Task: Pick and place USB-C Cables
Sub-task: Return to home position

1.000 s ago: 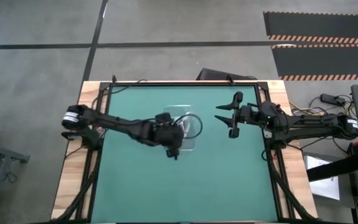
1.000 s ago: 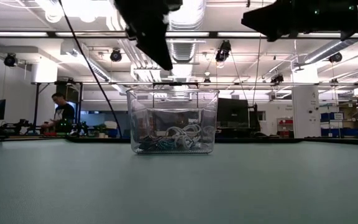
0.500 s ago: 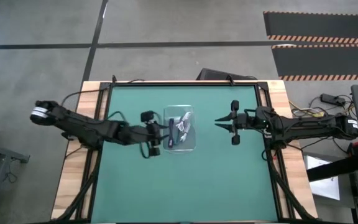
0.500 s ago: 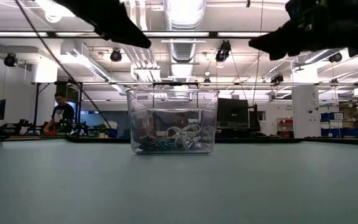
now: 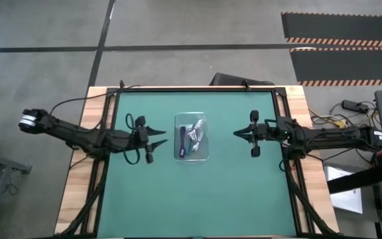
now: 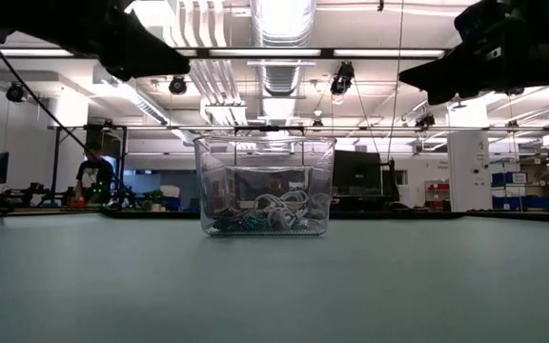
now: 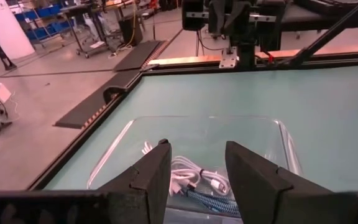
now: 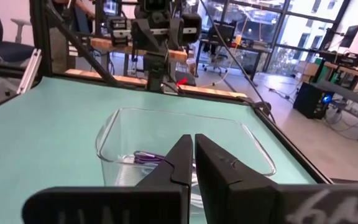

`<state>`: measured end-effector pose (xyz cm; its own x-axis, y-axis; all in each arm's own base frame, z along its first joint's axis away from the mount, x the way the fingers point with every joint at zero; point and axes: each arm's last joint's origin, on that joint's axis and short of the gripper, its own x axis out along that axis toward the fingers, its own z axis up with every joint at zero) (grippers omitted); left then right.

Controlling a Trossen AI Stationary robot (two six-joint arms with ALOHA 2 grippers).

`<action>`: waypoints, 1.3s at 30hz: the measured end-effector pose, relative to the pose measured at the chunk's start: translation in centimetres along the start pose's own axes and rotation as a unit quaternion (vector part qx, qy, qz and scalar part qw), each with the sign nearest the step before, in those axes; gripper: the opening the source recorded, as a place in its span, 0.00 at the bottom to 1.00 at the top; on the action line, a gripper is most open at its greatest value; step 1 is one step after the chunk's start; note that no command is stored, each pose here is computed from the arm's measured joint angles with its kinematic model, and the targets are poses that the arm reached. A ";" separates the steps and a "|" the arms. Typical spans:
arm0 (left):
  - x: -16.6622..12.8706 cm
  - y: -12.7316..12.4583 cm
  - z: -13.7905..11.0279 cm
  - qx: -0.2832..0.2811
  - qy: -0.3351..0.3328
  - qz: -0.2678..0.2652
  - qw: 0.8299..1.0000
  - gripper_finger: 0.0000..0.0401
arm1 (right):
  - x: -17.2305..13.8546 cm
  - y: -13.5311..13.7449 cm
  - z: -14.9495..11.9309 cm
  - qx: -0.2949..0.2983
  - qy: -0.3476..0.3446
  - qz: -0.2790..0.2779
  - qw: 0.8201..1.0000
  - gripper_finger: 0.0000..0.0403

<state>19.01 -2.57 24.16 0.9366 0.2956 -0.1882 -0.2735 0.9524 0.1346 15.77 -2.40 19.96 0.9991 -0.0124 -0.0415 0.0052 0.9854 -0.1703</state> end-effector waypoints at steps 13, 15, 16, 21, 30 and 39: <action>-1.8 0.8 -2.7 -0.023 -0.021 -0.008 0.999 0.33 | -1.6 0.4 -0.9 0.002 -0.021 -0.004 1.000 0.02; -2.1 1.0 -3.2 -0.026 -0.024 -0.015 0.999 0.29 | -1.7 0.5 -1.0 0.002 -0.018 -0.004 1.000 0.02; -2.3 1.0 -3.4 -0.030 -0.026 -0.021 0.999 0.27 | -1.8 0.5 -1.0 0.003 -0.016 -0.004 1.000 0.02; -3.1 1.4 -4.6 -0.045 -0.035 -0.030 0.998 0.13 | -2.3 0.5 -0.7 -0.004 -0.022 -0.006 1.000 0.02; -4.6 2.0 -6.6 -0.057 -0.063 -0.043 0.995 0.02 | -4.0 0.5 0.0 -0.018 -0.047 -0.034 0.998 0.02; -5.6 2.6 -8.8 -0.070 -0.090 -0.044 0.993 0.02 | -5.6 0.7 0.2 -0.031 -0.063 -0.047 0.996 0.02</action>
<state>11.10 -1.15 17.03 0.9786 0.2052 -0.0150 -0.2054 0.9786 -0.0134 10.16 -1.57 20.29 0.9918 -0.0778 0.1015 0.0994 0.9683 -0.2290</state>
